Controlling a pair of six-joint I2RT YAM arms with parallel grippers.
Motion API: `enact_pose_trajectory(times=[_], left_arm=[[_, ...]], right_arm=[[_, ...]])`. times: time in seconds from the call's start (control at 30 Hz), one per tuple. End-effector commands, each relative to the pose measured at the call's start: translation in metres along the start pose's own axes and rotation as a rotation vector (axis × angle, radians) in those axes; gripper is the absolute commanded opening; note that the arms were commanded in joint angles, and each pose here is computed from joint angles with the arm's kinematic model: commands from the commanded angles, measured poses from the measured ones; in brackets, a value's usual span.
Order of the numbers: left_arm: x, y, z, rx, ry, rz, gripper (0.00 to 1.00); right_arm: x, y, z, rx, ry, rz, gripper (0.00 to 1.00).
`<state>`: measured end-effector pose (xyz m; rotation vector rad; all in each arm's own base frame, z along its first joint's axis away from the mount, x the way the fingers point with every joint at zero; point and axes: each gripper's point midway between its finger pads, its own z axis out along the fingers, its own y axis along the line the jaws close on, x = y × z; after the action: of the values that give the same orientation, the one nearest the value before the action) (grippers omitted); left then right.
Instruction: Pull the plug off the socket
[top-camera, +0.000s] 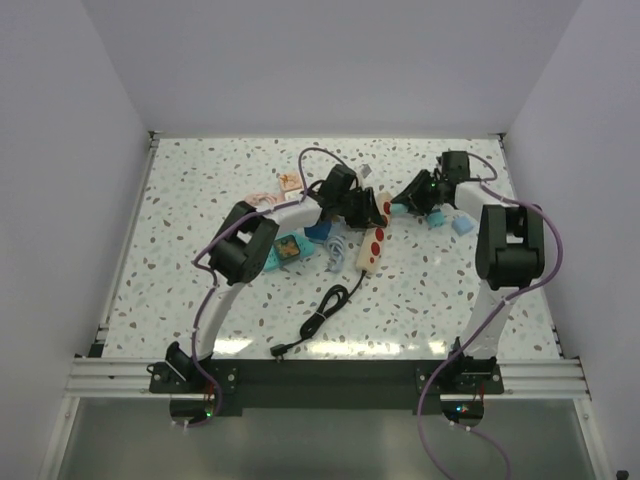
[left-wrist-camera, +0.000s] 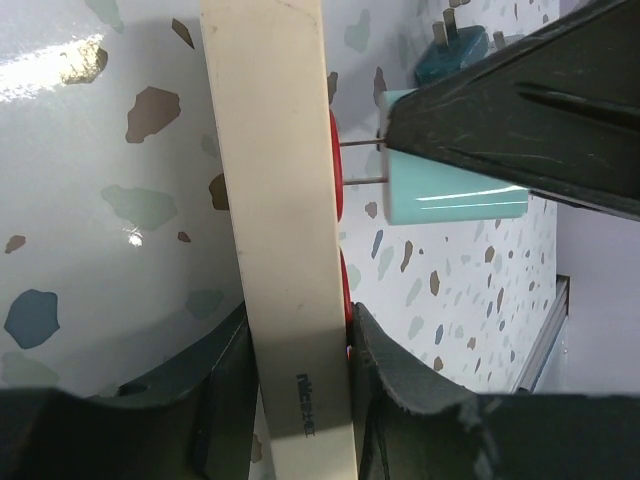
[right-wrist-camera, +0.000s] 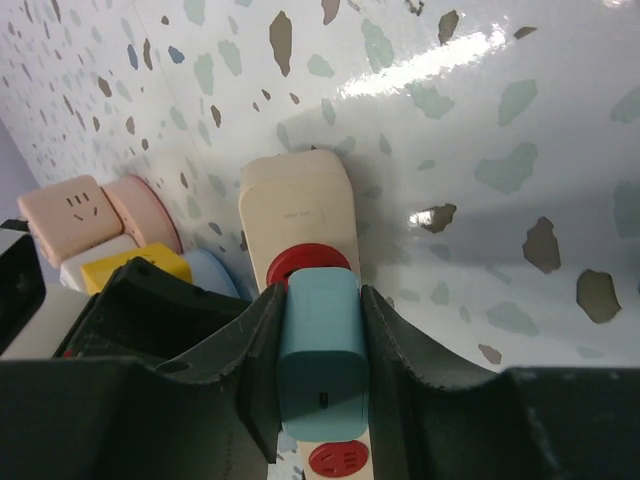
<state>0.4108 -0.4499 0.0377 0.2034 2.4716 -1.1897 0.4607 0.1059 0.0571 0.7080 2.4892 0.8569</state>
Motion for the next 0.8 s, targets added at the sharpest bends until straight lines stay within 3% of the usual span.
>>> enact_pose_trajectory(times=[0.0,0.1,0.33,0.53,0.63,0.77], left_arm=[[0.006,0.023,-0.001,-0.068,-0.015,0.014,0.0],[0.005,0.029,-0.005,-0.085,-0.021,0.005,0.0],[-0.002,0.022,-0.008,-0.049,-0.028,0.001,0.0],[-0.015,-0.015,-0.021,0.054,-0.038,0.016,0.0],[-0.028,-0.046,-0.038,0.134,-0.069,0.05,0.0],[-0.034,-0.09,-0.068,0.276,-0.09,0.089,0.0]], right_arm=[[-0.013,0.022,-0.041,-0.085,-0.031,0.026,0.0],[-0.027,0.007,-0.059,-0.07,-0.068,0.066,0.0],[-0.071,-0.064,-0.081,0.154,-0.235,0.202,0.0],[-0.105,-0.077,-0.078,0.233,-0.302,0.218,0.55],[-0.111,-0.078,-0.085,0.251,-0.332,0.219,0.69],[-0.111,-0.074,-0.098,0.252,-0.349,0.21,0.76]])
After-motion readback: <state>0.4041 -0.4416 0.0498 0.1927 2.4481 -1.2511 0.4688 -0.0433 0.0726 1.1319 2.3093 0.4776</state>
